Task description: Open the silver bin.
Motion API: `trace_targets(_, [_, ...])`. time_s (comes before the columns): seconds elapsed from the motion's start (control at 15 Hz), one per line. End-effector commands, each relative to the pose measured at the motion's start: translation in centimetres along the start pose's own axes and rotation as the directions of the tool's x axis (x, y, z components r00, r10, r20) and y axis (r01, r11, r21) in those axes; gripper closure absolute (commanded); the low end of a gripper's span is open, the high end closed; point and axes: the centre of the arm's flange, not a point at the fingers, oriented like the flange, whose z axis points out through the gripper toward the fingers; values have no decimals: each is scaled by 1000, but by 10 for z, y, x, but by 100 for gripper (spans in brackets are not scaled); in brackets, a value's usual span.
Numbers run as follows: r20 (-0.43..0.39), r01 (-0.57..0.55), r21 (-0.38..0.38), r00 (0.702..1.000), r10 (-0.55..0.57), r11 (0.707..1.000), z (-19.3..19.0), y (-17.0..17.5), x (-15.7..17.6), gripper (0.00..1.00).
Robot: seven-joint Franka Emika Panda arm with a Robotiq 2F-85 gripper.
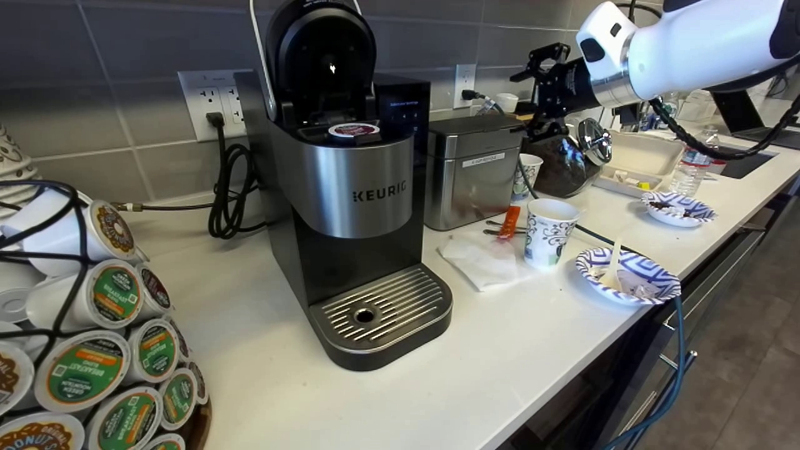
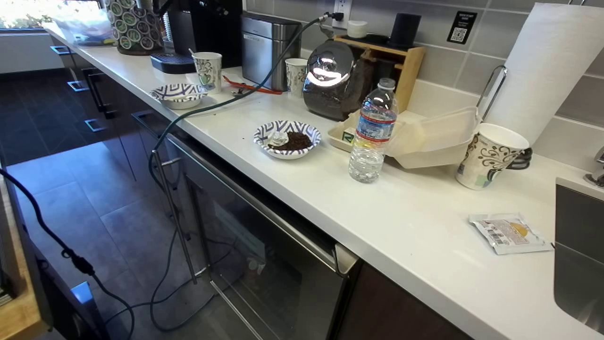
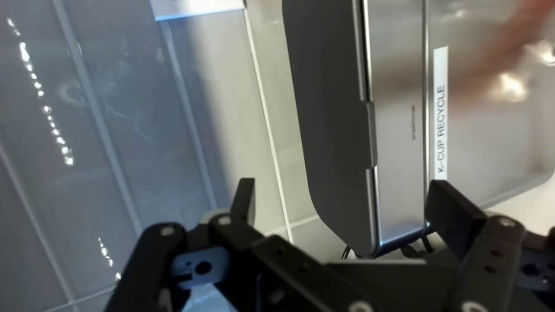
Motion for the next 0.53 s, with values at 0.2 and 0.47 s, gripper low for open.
trace_targets(0.2, [-32, 74, -6, 997, -74, 997, 34, -6, -6, 0])
trace_targets(0.47, [-35, 85, -10, 996, -86, 996, 47, -8, -7, 0])
